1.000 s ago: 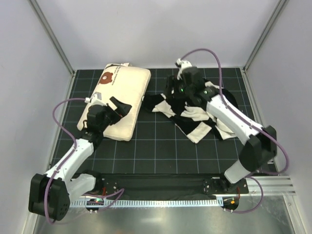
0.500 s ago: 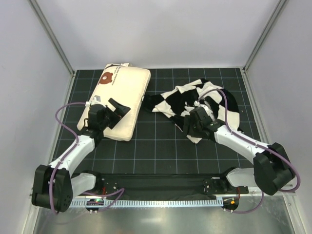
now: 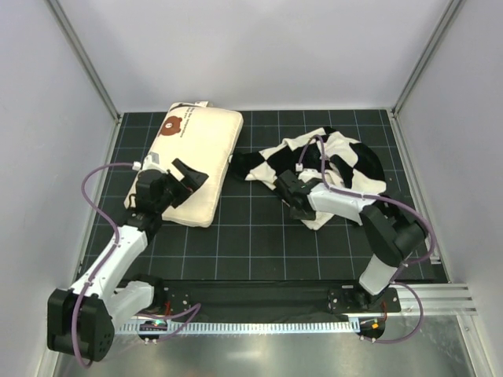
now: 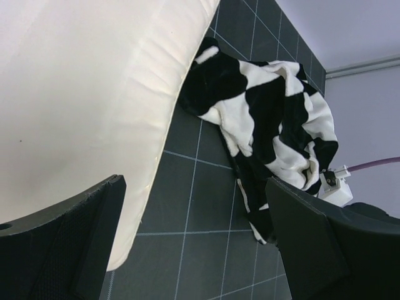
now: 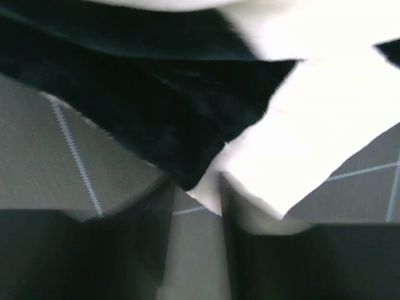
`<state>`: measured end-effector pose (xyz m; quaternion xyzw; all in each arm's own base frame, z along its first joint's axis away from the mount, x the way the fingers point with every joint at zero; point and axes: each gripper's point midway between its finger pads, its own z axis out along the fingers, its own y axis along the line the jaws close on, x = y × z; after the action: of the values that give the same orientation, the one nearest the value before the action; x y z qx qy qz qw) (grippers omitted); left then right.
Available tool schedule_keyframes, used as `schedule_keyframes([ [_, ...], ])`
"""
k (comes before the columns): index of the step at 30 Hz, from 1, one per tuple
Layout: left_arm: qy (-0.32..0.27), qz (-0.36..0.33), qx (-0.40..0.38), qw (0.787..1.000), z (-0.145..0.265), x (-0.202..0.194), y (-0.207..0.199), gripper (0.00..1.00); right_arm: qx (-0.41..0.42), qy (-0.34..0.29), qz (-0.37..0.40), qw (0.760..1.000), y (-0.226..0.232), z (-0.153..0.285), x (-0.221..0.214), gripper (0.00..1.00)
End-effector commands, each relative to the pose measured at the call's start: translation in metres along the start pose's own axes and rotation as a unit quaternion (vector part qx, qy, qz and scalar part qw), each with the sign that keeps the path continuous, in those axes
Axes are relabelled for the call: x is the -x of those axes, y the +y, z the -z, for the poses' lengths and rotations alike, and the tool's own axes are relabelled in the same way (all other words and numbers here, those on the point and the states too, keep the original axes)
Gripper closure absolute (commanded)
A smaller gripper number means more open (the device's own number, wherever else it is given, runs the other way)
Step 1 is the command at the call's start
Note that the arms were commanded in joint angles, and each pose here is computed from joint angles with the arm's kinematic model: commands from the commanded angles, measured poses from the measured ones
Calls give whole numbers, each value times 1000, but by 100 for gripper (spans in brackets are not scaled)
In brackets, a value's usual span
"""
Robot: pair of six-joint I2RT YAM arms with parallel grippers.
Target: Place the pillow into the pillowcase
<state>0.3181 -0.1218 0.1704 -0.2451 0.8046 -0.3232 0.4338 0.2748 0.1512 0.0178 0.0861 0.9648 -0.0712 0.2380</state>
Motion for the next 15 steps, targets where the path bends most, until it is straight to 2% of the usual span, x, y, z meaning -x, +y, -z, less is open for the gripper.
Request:
schedule_keyframes([
  [1,-14,-18,-10,1000,10,11,-13,0,-91,1,39,995,-9,-1,-20,78],
  [3,-13,-19,-9,1000,12,11,-13,0,-77,-2,55,996,5,4,-25,92],
  [5,-10,-21,-6,1000,14,10,-12,0,-38,-14,84,996,30,17,-31,96],
  [10,-11,-30,-3,999,19,12,-14,0,67,-57,164,983,89,71,-48,96],
  [13,-10,-31,-5,999,21,11,-15,0,160,-83,213,960,129,120,-62,96],
  [15,-7,-32,-6,999,21,10,-16,0,233,-80,249,936,150,154,-77,96],
])
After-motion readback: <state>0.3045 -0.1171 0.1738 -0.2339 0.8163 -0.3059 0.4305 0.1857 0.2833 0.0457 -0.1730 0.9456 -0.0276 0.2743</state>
